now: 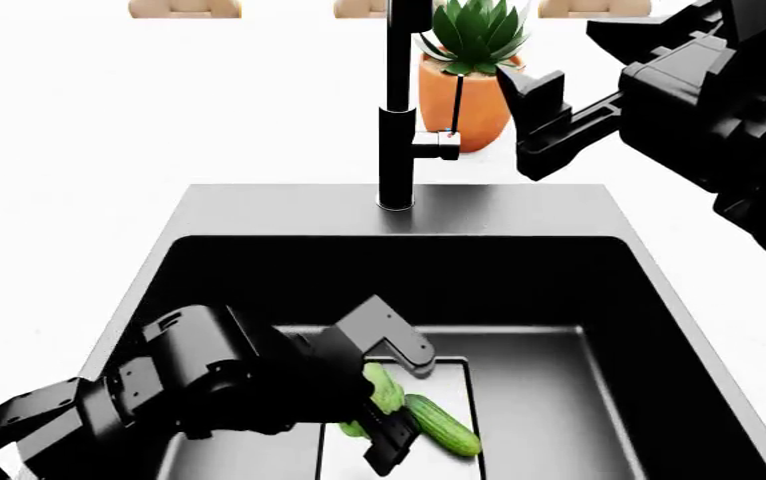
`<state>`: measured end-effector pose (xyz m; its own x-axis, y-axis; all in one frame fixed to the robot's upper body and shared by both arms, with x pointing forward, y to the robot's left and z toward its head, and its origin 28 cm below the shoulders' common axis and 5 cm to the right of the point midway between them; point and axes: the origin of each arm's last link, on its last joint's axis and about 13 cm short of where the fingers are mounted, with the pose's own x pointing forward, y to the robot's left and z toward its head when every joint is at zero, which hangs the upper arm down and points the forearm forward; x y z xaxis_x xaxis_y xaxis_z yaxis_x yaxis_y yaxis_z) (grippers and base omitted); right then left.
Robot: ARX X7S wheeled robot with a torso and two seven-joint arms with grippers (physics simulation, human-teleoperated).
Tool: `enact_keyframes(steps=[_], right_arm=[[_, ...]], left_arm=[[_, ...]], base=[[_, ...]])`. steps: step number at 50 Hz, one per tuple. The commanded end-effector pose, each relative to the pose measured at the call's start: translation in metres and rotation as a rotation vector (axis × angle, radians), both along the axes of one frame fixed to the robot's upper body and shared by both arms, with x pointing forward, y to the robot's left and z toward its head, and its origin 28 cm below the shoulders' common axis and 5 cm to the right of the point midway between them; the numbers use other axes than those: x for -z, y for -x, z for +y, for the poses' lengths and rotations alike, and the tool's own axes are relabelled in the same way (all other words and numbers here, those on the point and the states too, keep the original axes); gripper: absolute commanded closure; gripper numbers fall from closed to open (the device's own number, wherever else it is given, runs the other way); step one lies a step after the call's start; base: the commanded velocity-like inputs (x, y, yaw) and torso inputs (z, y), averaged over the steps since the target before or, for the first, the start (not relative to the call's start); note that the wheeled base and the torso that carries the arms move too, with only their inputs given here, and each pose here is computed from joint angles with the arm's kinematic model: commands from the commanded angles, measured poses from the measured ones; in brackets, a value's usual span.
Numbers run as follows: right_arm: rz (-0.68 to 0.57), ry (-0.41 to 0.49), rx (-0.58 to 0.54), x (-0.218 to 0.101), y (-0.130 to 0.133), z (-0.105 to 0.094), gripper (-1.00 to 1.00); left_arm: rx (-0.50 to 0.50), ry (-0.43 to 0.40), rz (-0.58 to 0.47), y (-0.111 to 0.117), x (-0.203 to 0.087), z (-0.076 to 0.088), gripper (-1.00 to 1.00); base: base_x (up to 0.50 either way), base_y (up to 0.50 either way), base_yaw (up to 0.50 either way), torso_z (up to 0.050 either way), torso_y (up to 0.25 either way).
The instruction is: Pick up the fruits and vegetables and place them in the sink. Turn on the sink faucet to wash them. Then turn the sink off and put them in the tray.
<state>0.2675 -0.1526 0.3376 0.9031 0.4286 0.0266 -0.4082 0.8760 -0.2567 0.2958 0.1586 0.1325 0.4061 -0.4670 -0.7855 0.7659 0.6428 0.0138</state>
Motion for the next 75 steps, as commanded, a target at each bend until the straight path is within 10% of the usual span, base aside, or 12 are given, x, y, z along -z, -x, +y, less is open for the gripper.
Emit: enact_keyframes(steps=[1,22,23,38,56,75], right_arm=[[0.005,-0.004,-0.004,0.002,-0.001,0.0,-1.0],[0.021,-0.018,-0.009,0.01,-0.001,-0.001,-1.0],[0.021,-0.019,-0.009,0.01,-0.001,-0.001,-1.0],[0.024,-0.029,-0.013,0.011,0.0,0.0,-1.0],[0.047,-0.107,0.021,0.035,-0.029,0.009,-1.0],[0.023,-0.238,0.099,0.068,-0.095,0.038,-1.0]], left_arm=[[-0.006,-0.023,0.003,-0.009,0.012,-0.006,1.0],[-0.003,-0.052,0.021,-0.018,0.044,-0.023,1.0],[-0.006,-0.05,0.02,-0.019,0.044,-0.022,-1.0],[-0.056,0.03,-0.02,-0.015,0.007,-0.002,-1.0],[-0.439,0.407,-0.314,-0.014,-0.114,0.067,-1.0],[-0.689,0.509,-0.606,-0.046,-0.142,0.084,-1.0]], base=[[0.0,0.0,0.0,0.0,0.0],[0.0,0.0,0.0,0.0,0.0],[0.0,0.0,0.0,0.0,0.0],[0.0,0.0,0.0,0.0,0.0],[0.0,0.0,0.0,0.0,0.0],[0.0,0.0,0.0,0.0,0.0]])
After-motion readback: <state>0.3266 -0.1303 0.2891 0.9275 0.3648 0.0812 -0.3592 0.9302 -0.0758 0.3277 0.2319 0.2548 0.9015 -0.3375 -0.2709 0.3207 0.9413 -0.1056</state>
